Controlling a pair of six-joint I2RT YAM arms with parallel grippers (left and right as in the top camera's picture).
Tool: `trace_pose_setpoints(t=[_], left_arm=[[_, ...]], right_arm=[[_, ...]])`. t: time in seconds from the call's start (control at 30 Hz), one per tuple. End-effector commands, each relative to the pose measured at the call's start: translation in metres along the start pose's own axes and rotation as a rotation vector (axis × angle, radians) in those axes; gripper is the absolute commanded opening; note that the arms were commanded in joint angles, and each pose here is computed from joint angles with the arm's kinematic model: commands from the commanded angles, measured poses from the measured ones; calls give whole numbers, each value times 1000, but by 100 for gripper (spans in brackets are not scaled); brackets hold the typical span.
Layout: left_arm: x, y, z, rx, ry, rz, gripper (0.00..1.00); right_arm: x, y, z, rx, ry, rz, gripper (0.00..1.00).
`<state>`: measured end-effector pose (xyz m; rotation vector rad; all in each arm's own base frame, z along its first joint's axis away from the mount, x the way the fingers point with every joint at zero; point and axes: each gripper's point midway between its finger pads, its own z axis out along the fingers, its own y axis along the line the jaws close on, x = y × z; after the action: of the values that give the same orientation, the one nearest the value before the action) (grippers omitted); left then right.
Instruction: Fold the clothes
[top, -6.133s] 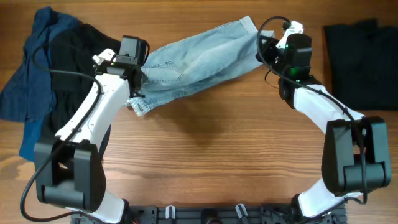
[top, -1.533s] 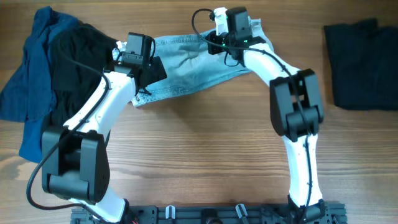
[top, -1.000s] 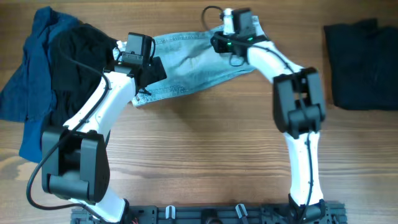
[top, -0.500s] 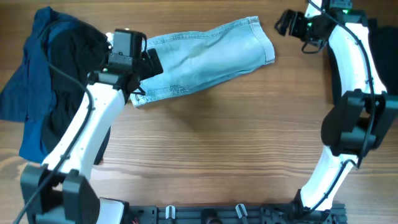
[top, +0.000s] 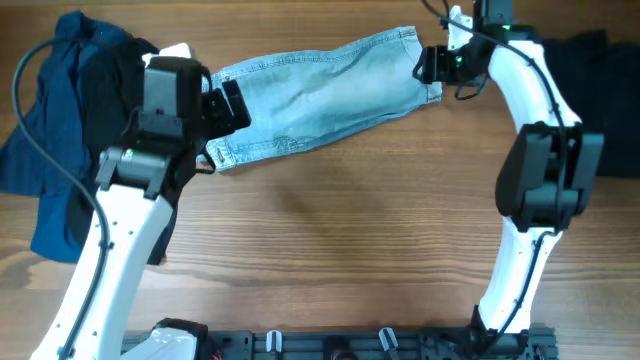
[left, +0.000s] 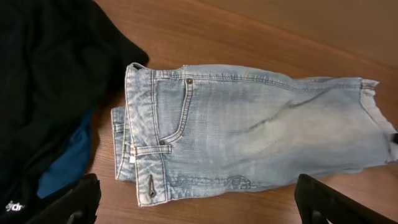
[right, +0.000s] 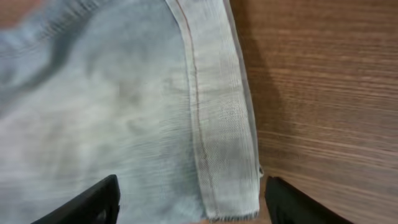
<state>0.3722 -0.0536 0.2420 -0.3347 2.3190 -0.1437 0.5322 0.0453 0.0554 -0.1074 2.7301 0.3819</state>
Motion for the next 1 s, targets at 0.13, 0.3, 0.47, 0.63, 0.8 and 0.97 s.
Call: trace_pose_setpoints(t=[0.13,0.3,0.47,0.63,0.8,0.97], left_arm=[[4,1,-7,2,23,26,100],[8,2,-7,-5,39,29,100],[8,2,-6,-5,40,29,100],[11,4,-7,-10,51,30,100],[18,4,-7,-8,84,30,100],[23,6,-8,-13,105,29,100]], right_arm=[[25,-6,47,113,95,-20,61],[23,-6,50,194,83,2,44],[30,-20,46,288,100,77,19],[47,-43,34,435,143,173,4],[66,-62,24,450,207,271,4],[86,-84,12,453,276,379,4]])
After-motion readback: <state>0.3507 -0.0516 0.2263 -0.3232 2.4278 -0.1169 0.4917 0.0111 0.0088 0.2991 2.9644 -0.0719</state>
